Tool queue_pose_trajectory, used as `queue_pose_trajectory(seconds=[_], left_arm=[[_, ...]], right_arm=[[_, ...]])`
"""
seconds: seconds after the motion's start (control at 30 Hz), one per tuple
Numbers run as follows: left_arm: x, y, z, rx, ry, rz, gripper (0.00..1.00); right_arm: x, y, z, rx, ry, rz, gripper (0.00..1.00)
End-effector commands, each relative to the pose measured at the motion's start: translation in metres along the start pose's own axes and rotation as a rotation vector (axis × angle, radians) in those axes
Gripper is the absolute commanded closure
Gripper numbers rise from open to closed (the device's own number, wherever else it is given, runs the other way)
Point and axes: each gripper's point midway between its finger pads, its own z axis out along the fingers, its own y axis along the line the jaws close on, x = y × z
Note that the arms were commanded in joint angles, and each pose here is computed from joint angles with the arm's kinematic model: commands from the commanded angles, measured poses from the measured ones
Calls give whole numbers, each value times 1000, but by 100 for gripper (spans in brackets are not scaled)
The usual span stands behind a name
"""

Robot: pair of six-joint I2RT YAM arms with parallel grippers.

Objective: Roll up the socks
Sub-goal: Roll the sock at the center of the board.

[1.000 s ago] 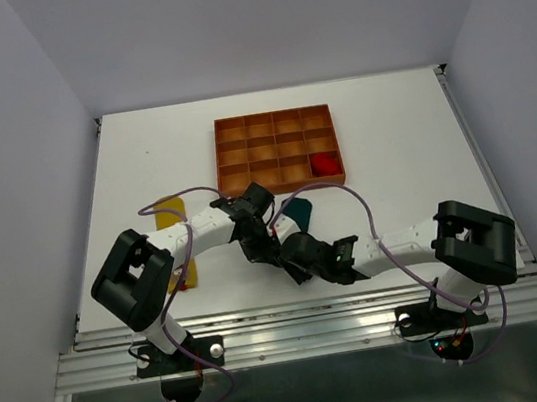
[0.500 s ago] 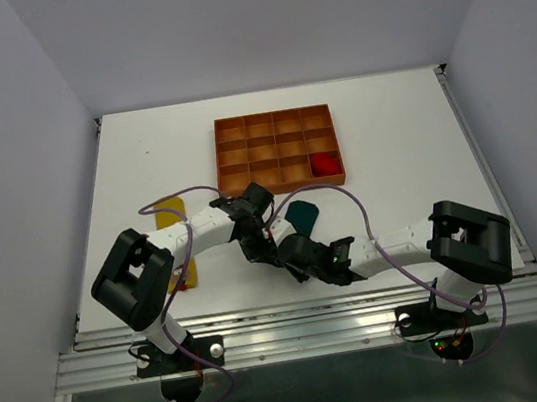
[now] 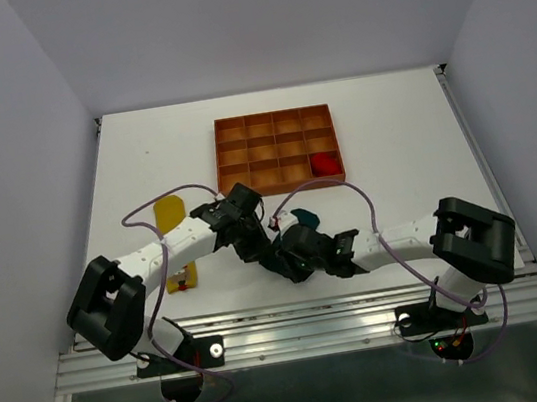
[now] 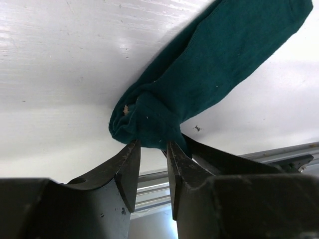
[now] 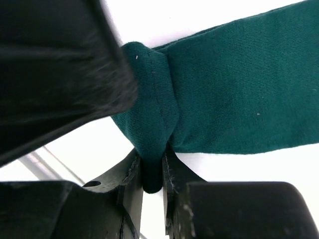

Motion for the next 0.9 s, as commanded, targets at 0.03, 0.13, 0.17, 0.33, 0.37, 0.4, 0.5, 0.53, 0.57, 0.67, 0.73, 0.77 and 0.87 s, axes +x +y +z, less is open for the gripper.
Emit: queue_pose_trajectory(seconds=[0.03, 0.13, 0.17, 0.33, 0.37, 0.4, 0.5, 0.53, 0.57, 0.67, 0.73, 0.77, 0.87], left_arm=[[7, 8, -5, 12, 3, -3, 61], [7, 9, -9, 25, -11, -8, 61], [7, 9, -10, 29, -15, -7, 60], [6, 3, -15, 89, -33, 23, 52], [6, 3, -15, 95, -33, 25, 52], [6, 1, -15, 103, -32, 31, 52], [4, -1, -13, 112, -36, 48, 50], [4, -1, -13, 112, -35, 50, 50], [4, -2, -12, 114, -35, 59, 50], [5, -1, -8, 105, -27, 62, 50], [6, 0, -6, 109, -18, 65, 50], [7, 0, -5, 108, -17, 69, 50], [7, 2, -5, 99, -16, 76, 49]], right_arm=[[21, 9, -7, -152, 131, 205, 87], [18, 3, -10, -214, 168, 330, 89], [13, -2, -10, -228, 162, 364, 89], [9, 7, -17, -332, 225, 463, 89], [9, 13, -21, -381, 250, 482, 89], [7, 12, -21, -395, 255, 512, 89], [9, 7, -19, -404, 287, 580, 89], [9, 5, -19, -409, 294, 595, 89], [12, 7, -18, -415, 317, 611, 90], [8, 6, -18, -436, 337, 655, 90], [4, 4, -17, -433, 331, 666, 90], [2, 2, -18, -437, 331, 689, 90], [0, -2, -19, -442, 342, 734, 90]])
